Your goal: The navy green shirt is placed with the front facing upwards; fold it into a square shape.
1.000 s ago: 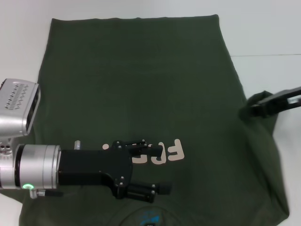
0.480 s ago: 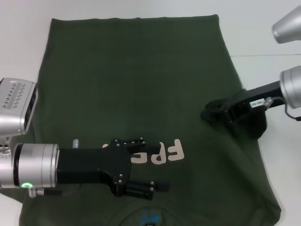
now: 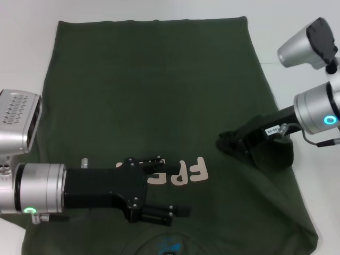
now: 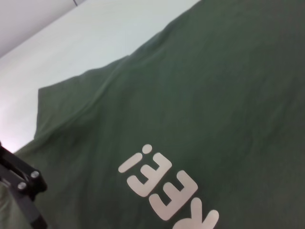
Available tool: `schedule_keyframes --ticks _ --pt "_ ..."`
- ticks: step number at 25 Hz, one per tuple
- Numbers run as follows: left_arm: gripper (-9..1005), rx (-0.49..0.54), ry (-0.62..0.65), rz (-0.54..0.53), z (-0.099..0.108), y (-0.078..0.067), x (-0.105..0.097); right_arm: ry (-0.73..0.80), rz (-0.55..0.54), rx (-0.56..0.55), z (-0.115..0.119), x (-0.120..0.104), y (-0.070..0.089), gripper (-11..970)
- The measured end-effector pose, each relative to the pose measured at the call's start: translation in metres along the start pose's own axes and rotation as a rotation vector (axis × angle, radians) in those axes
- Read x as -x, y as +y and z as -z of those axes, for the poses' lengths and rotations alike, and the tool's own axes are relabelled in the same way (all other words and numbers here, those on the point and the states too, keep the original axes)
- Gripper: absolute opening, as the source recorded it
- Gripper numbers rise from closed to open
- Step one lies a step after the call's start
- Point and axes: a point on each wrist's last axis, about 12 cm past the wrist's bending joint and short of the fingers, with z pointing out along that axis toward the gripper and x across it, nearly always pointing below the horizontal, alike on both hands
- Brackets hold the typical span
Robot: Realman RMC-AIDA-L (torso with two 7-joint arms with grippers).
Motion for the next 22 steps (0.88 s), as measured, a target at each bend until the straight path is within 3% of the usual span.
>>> schedule_keyframes --ticks 18,22 --pt "932 0.006 -0.001 0.006 0.002 -0.002 -0.004 0.029 -0.021 0.012 -0.021 -0.001 0.0 12" --pt "932 0.006 -0.002 0.008 0.002 -0.003 -0.005 0.028 -0.019 0.013 -0.023 -0.001 0.0 58"
